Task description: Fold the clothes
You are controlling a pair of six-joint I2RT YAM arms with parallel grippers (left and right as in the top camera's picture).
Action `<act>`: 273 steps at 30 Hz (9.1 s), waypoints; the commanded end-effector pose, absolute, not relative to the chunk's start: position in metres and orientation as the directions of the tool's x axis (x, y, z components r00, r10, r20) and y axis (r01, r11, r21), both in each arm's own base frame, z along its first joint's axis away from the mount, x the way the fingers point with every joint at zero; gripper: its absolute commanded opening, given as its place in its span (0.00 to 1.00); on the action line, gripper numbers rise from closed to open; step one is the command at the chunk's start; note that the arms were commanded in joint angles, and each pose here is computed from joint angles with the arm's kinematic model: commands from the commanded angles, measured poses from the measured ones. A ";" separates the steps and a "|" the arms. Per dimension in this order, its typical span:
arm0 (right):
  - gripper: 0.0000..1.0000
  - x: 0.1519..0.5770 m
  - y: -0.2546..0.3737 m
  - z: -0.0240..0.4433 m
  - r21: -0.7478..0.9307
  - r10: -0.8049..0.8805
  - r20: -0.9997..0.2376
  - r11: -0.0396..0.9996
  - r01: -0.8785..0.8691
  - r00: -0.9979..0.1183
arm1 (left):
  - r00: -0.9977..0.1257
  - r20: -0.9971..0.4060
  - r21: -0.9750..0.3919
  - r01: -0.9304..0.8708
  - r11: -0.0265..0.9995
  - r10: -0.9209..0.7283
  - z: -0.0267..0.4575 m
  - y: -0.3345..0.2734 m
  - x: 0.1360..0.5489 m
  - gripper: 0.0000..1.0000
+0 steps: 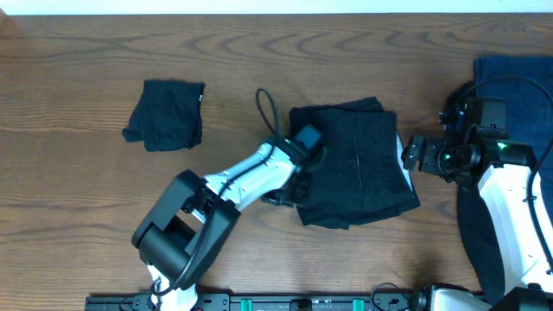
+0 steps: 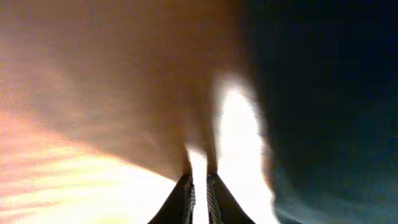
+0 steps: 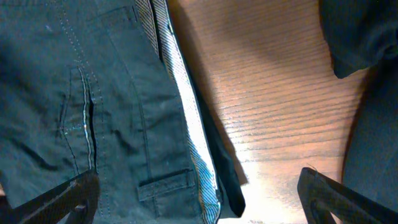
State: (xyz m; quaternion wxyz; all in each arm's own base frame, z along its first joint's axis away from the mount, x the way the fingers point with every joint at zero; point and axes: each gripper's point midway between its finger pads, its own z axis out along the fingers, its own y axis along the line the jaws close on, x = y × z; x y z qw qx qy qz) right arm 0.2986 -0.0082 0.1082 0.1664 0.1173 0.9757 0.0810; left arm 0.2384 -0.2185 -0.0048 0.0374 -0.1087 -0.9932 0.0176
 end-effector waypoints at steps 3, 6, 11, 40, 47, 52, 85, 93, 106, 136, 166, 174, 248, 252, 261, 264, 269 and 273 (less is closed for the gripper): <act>0.99 0.299 -0.011 0.109 0.187 0.247 -0.312 0.963 0.196 -0.917 | -0.990 0.047 0.065 0.133 0.989 0.130 0.005 -0.174 0.267 0.06; 0.99 0.299 -0.011 0.109 0.187 0.247 -0.312 0.963 0.196 -0.917 | -0.996 -0.003 0.039 0.091 0.995 0.091 0.030 -0.171 0.282 0.06; 0.99 0.299 -0.011 0.109 0.187 0.247 -0.312 0.963 0.196 -0.917 | -0.993 -0.119 -0.120 0.035 0.992 0.020 0.073 -0.199 0.292 0.06; 0.99 0.299 -0.011 0.109 0.187 0.247 -0.312 0.963 0.196 -0.917 | -0.985 0.026 -0.216 0.162 0.963 0.171 -0.025 -0.318 0.219 0.06; 0.99 0.299 -0.011 0.109 0.187 0.247 -0.312 0.963 0.196 -0.917 | -0.961 0.082 -0.048 0.260 0.964 0.263 -0.030 -0.257 0.229 0.06; 0.99 0.299 -0.011 0.109 0.187 0.247 -0.312 0.963 0.196 -0.917 | -0.982 0.070 0.244 0.185 0.952 0.173 -0.023 -0.170 0.263 0.07; 0.99 0.299 -0.011 0.109 0.187 0.247 -0.312 0.963 0.196 -0.917 | -0.989 0.140 -0.065 -0.055 0.996 -0.046 0.039 -0.189 0.272 0.06; 0.99 0.299 -0.011 0.109 0.187 0.247 -0.312 0.963 0.196 -0.917 | -0.981 0.191 -0.103 -0.053 0.993 -0.032 -0.003 -0.189 0.244 0.06; 0.99 0.299 -0.011 0.109 0.187 0.247 -0.312 0.963 0.196 -0.917 | -0.999 -0.026 -0.231 -0.014 0.973 -0.021 0.064 -0.214 0.287 0.06; 0.99 0.299 -0.011 0.109 0.187 0.247 -0.312 0.963 0.196 -0.917 | -0.947 -0.294 -0.473 0.264 0.841 0.132 0.005 -0.369 0.319 0.07; 0.99 0.299 -0.011 0.109 0.187 0.247 -0.312 0.963 0.196 -0.917 | -0.964 -0.160 -0.592 0.266 0.761 0.213 0.159 -0.265 0.251 0.06; 0.99 0.299 -0.011 0.109 0.187 0.247 -0.312 0.963 0.196 -0.917 | -0.963 -0.033 -0.636 0.225 0.738 0.266 0.128 -0.259 0.218 0.06; 0.99 0.299 -0.011 0.109 0.187 0.247 -0.312 0.963 0.196 -0.917 | -0.991 0.136 -0.663 -0.083 0.744 0.011 0.011 -0.200 0.213 0.06; 0.99 0.299 -0.011 0.109 0.187 0.247 -0.312 0.963 0.196 -0.917 | -1.000 0.021 -0.693 -0.021 0.721 -0.009 0.051 -0.206 0.235 0.06; 0.99 0.299 -0.011 0.109 0.187 0.247 -0.312 0.963 0.196 -0.917 | -0.985 -0.168 -0.549 0.056 0.834 -0.044 0.072 -0.204 0.242 0.06; 0.99 0.299 -0.011 0.109 0.187 0.247 -0.312 0.963 0.196 -0.917 | -0.990 -0.142 -0.533 0.076 0.843 -0.001 0.063 -0.214 0.231 0.06; 0.99 0.299 -0.011 0.109 0.187 0.247 -0.312 0.963 0.196 -0.917 | -0.999 -0.041 -0.494 0.050 0.868 0.034 0.033 -0.223 0.213 0.06; 0.99 0.299 -0.011 0.109 0.187 0.247 -0.312 0.963 0.196 -0.917 | -0.998 0.026 -0.457 0.038 0.888 0.057 0.011 -0.224 0.203 0.06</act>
